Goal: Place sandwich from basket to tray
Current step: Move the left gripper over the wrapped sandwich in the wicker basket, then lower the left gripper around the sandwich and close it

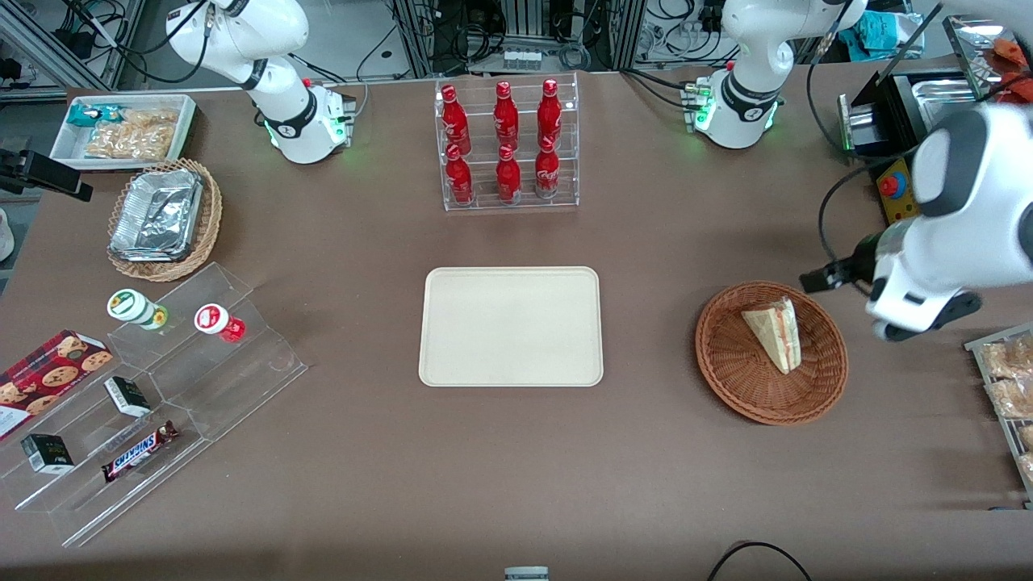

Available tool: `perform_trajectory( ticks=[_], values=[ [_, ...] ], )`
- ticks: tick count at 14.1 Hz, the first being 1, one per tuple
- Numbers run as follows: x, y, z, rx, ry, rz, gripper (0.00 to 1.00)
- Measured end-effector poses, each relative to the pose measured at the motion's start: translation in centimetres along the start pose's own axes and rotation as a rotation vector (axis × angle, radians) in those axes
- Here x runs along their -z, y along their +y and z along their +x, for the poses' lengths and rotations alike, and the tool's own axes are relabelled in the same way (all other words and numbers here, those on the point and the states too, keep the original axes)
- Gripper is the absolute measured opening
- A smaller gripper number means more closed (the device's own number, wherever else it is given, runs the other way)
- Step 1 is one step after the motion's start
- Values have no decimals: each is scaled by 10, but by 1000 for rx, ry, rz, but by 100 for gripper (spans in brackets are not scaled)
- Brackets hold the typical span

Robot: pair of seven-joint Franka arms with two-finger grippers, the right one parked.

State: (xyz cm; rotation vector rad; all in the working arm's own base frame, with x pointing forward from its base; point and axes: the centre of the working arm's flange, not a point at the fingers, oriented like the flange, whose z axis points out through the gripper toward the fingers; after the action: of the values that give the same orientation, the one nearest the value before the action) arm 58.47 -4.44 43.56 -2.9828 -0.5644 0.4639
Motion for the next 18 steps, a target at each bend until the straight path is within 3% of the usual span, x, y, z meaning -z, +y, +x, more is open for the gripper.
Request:
perform_trajectory(
  ticks=[4,15,18],
  values=[
    [-88,7,7,33,21,-15,100],
    [-144,10,24,68,56,-50,100],
    [-161,5,30,82,44,-51,100]
  ],
)
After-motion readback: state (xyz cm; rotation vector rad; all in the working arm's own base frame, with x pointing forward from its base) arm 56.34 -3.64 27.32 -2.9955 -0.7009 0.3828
